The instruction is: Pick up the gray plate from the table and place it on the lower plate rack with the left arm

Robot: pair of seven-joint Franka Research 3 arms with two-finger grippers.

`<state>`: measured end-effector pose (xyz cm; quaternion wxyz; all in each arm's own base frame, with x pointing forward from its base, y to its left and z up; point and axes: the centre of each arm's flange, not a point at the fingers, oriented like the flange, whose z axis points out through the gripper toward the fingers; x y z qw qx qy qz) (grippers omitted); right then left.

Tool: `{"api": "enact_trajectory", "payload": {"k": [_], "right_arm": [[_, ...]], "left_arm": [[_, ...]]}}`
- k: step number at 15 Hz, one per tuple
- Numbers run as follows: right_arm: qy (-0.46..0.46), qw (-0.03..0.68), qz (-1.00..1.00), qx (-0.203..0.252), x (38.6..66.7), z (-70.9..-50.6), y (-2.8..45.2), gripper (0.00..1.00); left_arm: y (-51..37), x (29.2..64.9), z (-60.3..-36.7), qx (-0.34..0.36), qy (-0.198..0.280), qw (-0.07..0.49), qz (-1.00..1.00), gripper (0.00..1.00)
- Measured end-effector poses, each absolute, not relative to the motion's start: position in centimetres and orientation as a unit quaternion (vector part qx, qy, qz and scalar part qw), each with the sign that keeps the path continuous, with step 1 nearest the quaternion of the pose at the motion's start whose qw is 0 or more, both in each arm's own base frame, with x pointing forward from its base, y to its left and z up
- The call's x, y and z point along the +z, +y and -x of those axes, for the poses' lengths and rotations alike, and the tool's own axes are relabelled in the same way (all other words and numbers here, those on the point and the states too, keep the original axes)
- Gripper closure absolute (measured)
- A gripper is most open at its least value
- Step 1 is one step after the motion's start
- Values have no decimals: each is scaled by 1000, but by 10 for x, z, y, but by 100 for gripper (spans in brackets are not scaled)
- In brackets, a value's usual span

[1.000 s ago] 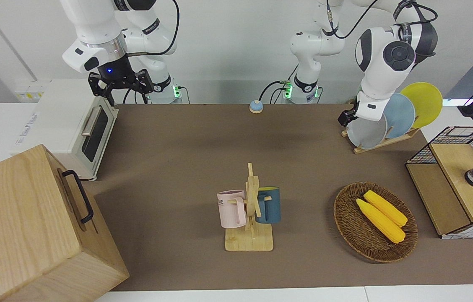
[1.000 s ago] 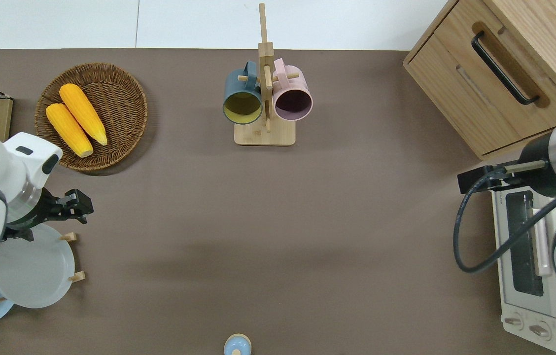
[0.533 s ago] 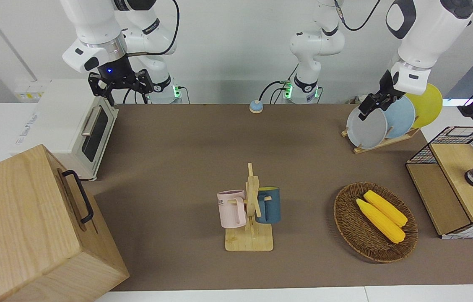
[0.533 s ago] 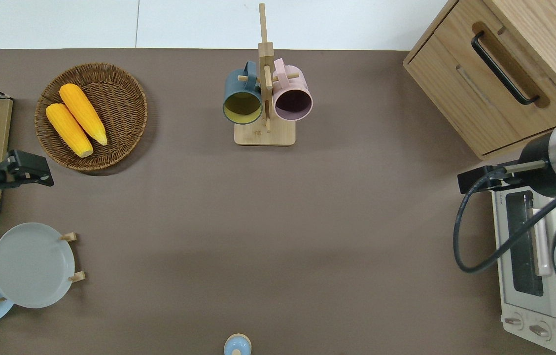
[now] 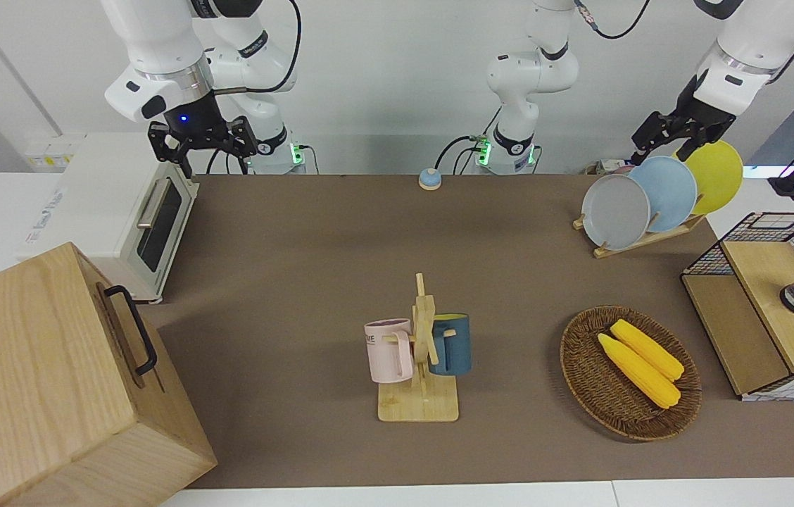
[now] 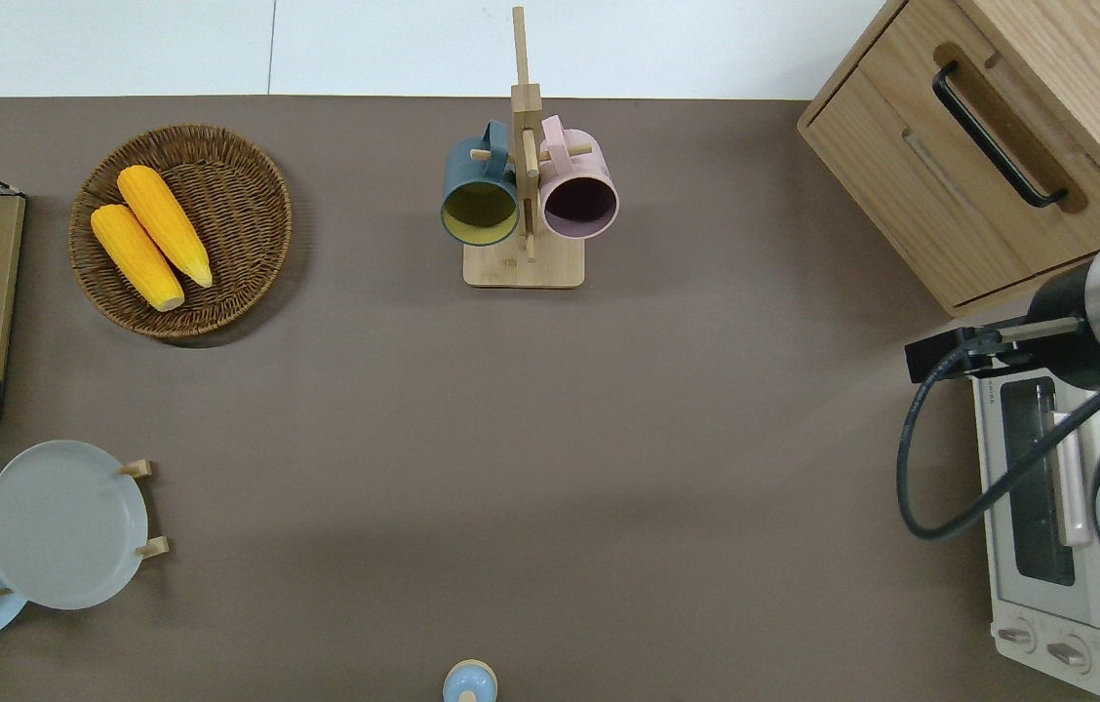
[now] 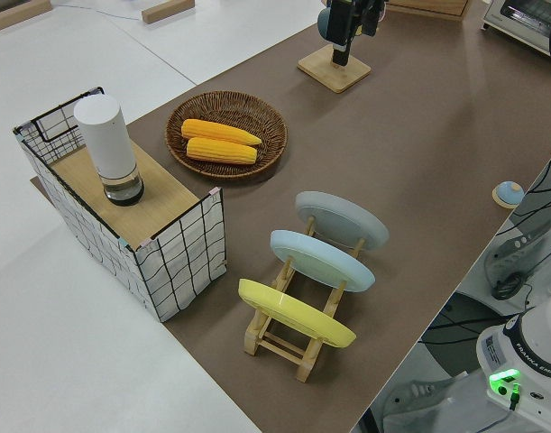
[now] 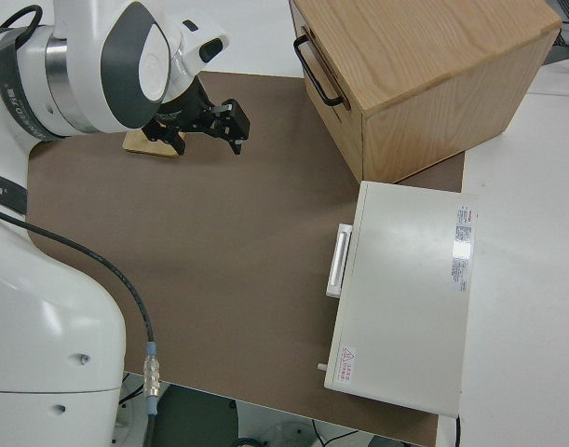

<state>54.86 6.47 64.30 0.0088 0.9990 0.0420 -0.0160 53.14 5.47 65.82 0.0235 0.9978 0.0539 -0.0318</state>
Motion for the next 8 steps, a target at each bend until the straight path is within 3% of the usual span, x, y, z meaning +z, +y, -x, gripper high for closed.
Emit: {"api": "enact_trajectory", "payload": {"k": [8], "right_arm": [[42, 9, -999, -16, 643, -549, 65, 1]], "left_arm": [[36, 659, -533, -34, 53, 19, -998, 0]]}}
